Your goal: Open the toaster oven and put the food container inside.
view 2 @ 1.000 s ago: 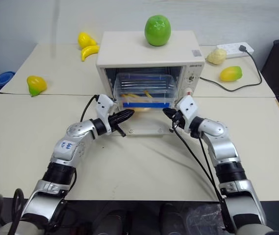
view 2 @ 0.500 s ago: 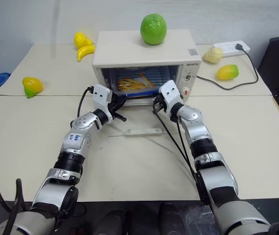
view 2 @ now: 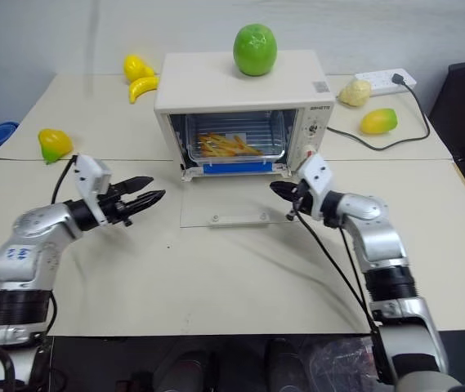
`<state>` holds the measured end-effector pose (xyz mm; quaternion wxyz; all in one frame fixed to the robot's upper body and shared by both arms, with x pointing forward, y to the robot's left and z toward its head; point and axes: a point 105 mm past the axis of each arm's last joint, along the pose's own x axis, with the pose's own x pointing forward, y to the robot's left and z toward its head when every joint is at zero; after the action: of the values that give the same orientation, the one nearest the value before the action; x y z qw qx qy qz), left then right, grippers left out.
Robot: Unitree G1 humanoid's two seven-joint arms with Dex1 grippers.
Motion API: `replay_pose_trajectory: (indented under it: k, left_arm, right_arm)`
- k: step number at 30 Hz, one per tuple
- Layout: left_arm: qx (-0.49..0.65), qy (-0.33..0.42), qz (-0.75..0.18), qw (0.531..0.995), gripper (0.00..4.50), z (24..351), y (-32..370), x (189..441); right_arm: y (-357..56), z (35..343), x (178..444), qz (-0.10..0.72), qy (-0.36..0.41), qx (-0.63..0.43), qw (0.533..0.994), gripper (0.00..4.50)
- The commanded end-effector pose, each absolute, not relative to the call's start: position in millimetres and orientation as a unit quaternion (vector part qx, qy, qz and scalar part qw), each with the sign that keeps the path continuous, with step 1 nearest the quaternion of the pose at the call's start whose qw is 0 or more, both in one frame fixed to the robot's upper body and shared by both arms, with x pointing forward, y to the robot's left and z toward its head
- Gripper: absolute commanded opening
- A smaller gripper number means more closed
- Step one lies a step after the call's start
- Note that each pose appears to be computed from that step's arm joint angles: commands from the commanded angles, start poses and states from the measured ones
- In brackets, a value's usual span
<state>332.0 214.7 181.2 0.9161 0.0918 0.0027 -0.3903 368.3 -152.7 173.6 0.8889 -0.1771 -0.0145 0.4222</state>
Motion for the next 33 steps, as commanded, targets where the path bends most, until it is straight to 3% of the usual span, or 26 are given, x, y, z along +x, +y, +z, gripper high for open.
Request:
replay_pose_trajectory:
  k: [1,4,7,11,14,19,24,28,30,33]
  left_arm:
    - [0.099,-0.019,-0.438,0.893,3.71,193,234,304]
    - [0.086,0.002,-0.463,0.882,4.47,184,251,283]
    - [0.082,0.02,-0.472,0.878,4.47,179,256,275]
    - [0.083,-0.002,-0.476,0.876,4.47,185,248,274]
    - [0.075,-0.016,-0.476,0.876,4.47,189,245,273]
    - [0.059,-0.035,-0.452,0.889,4.47,192,247,274]
    - [0.05,-0.054,-0.431,0.899,4.47,196,249,276]
    - [0.065,-0.048,-0.412,0.907,4.47,187,251,279]
    - [0.09,-0.043,-0.397,0.912,4.47,181,255,281]
    - [0.117,-0.026,-0.391,0.912,4.5,169,260,277]
  right_arm:
    - [-188,162,360,0.41,0.009,-0.217,0.886,0.0]
    - [-210,135,358,0.403,0.048,-0.233,0.884,0.0]
    - [-206,111,352,0.436,0.058,-0.258,0.86,0.0]
    - [-179,107,345,0.485,0.012,-0.23,0.843,0.0]
    - [-164,120,343,0.505,-0.04,-0.182,0.843,0.0]
    - [-166,172,358,0.456,-0.176,-0.057,0.871,0.0]
    - [-168,226,371,0.431,-0.249,0.049,0.866,0.0]
    - [-158,248,373,0.461,-0.233,0.091,0.852,0.0]
    - [-154,246,367,0.477,-0.216,0.052,0.851,0.0]
    - [-153,227,349,0.52,-0.175,-0.012,0.836,0.6]
